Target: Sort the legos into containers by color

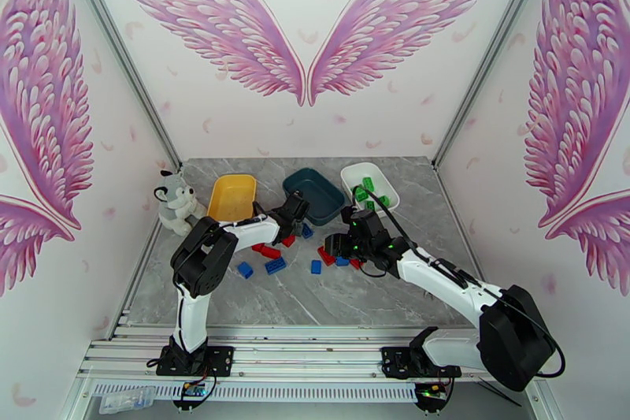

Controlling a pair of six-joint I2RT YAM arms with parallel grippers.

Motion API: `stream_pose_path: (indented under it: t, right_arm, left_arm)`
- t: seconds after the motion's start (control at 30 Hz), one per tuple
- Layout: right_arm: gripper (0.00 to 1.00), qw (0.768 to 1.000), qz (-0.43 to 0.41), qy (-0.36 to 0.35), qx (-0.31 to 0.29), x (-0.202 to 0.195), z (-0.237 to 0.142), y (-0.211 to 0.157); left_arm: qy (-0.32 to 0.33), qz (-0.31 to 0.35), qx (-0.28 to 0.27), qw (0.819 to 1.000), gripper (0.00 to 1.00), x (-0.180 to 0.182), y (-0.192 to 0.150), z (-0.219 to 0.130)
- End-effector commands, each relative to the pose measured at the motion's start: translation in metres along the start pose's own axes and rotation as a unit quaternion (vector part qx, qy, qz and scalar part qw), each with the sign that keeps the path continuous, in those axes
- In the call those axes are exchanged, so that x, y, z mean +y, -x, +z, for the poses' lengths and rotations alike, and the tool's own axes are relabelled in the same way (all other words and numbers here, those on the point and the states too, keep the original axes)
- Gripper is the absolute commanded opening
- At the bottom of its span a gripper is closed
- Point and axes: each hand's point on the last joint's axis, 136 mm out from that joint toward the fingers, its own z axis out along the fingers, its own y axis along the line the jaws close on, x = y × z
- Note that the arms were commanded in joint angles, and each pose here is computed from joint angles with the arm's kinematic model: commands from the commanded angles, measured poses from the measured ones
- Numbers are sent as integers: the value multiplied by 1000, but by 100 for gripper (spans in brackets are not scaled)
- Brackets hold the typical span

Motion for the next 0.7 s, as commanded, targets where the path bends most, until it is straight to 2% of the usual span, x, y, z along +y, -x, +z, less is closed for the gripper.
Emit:
stream_pose_path:
  t: [0.0, 0.1, 0.47, 0.67]
  right_arm:
    - [57, 1000, -8, 0, -7, 4, -7, 2]
    - [57, 1000, -8, 0, -6, 3, -7, 2]
    - [57, 1000, -9, 3, -7, 5, -9, 2]
    - [57, 1000, -8, 3, -7, 5, -9, 3]
  left_arm:
    - [-5, 0, 1, 1000, 40, -2, -2, -1]
    - [-3, 4, 12, 1000, 41, -1, -14, -1]
    - [-6, 9, 3, 1000, 39, -9, -16, -11]
    - [5, 12, 6, 1000, 44, -8, -12, -5]
